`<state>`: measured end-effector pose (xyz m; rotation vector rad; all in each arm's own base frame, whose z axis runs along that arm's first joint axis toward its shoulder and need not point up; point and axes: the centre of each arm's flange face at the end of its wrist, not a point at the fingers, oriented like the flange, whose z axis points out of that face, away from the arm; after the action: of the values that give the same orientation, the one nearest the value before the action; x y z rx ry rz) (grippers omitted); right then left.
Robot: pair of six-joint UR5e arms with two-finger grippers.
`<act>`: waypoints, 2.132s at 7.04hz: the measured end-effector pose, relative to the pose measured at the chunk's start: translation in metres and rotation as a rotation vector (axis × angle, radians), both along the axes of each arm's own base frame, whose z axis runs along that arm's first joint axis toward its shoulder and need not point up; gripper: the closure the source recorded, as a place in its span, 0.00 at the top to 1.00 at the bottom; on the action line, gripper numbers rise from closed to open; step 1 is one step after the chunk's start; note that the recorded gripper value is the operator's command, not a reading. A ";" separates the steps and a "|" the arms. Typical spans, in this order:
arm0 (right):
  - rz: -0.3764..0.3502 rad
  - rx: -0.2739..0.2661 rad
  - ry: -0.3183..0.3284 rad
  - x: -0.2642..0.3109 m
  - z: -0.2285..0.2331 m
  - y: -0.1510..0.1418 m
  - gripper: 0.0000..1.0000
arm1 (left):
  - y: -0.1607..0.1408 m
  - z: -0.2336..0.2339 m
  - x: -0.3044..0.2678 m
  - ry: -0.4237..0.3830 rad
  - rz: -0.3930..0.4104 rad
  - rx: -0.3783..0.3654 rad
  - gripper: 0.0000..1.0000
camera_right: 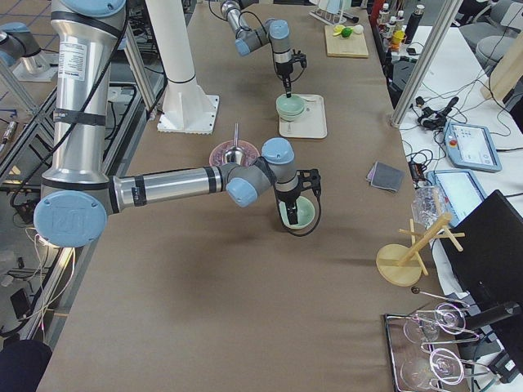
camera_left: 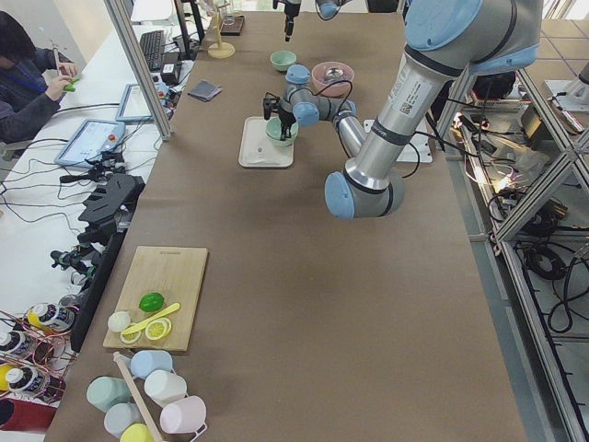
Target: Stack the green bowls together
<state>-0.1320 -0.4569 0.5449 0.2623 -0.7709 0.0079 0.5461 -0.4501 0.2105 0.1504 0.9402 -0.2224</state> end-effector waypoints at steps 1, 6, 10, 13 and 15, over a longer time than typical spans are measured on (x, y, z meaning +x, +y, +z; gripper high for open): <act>0.000 0.000 0.000 0.000 0.000 0.000 1.00 | -0.001 0.001 0.000 -0.001 0.000 0.000 0.00; 0.000 0.000 0.000 0.000 0.000 0.000 1.00 | -0.001 0.002 0.002 -0.002 -0.001 -0.002 0.00; 0.000 -0.001 0.001 -0.001 0.000 -0.001 1.00 | -0.002 -0.002 0.000 0.029 -0.003 0.016 0.97; -0.001 -0.002 0.002 -0.001 0.002 -0.002 1.00 | -0.009 -0.013 -0.028 0.068 -0.014 0.031 0.97; -0.027 0.005 0.021 -0.001 0.015 -0.005 1.00 | -0.010 0.031 -0.104 0.059 0.051 0.047 0.98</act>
<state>-0.1331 -0.4621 0.5596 0.2562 -0.7537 -0.0220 0.4424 -0.4602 0.2413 0.1637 1.0073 -0.1584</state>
